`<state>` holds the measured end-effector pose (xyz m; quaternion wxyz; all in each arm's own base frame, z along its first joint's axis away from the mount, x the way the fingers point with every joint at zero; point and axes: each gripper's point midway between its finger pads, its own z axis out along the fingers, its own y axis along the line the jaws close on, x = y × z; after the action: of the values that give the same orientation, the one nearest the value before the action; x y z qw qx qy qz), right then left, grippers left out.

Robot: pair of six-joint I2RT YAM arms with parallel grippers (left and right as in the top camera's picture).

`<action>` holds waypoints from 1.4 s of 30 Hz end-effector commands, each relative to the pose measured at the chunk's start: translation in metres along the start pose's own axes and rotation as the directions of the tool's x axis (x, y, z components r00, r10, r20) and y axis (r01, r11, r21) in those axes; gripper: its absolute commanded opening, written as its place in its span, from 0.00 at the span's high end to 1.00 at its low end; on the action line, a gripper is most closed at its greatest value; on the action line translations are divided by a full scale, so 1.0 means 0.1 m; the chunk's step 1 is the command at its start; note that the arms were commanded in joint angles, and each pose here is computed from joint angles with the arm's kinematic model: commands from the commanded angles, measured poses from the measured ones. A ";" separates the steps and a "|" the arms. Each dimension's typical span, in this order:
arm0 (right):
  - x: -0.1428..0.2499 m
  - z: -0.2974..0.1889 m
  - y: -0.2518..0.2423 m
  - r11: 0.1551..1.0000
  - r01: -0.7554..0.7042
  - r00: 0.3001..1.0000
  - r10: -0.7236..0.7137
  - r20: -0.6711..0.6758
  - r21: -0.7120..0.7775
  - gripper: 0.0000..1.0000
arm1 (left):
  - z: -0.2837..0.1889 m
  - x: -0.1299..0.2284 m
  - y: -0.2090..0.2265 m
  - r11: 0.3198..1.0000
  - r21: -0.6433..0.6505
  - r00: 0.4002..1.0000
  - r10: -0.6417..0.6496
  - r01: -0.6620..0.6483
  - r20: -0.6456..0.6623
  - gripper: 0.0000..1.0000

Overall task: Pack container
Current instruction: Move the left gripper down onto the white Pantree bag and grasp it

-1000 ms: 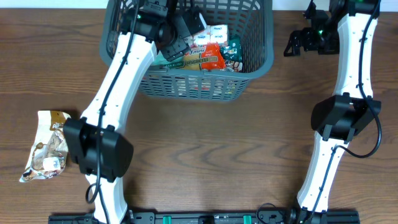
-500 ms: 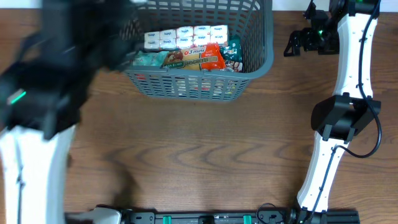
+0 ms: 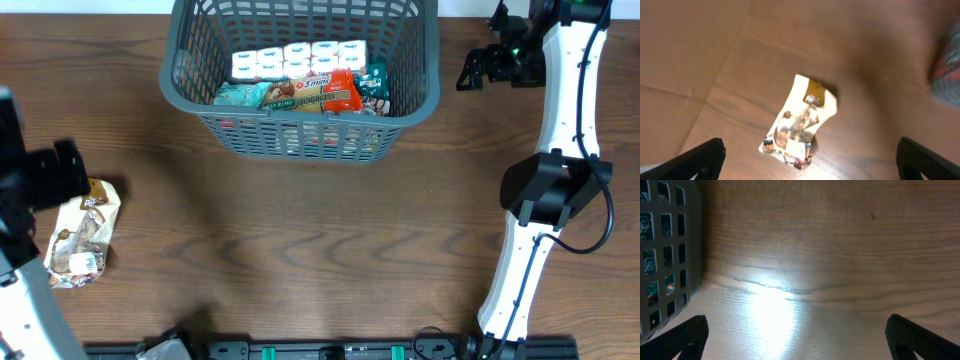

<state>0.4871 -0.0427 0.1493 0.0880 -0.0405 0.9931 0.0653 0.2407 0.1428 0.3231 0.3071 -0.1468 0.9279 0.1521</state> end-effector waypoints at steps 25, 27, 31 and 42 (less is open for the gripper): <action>0.02 0.01 0.00 1.000 0.018 1.000 -0.018 -0.010 -0.003 0.01 | 2.29 1.64 -0.14 0.983 0.140 0.836 0.172 -0.115 -0.521 0.01; 0.02 0.01 0.00 1.000 0.018 1.000 -0.018 -0.009 -0.002 0.01 | 2.34 1.68 -0.07 0.987 0.127 0.836 0.149 -0.096 -0.528 0.01; 0.02 0.01 0.00 1.000 0.018 1.000 -0.018 -0.010 -0.003 0.01 | 2.47 1.76 0.07 0.993 0.100 0.833 0.101 -0.055 -0.544 0.01; 0.04 0.01 0.00 1.000 0.017 1.000 -0.017 -0.017 -0.004 0.01 | 2.73 1.97 -0.08 0.984 0.178 0.805 0.120 -0.019 -0.580 0.10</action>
<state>0.4842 -0.0423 0.1489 0.0823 -0.0433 0.9935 0.0662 0.2345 0.2067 0.0010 0.0156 -0.1365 0.9892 0.0507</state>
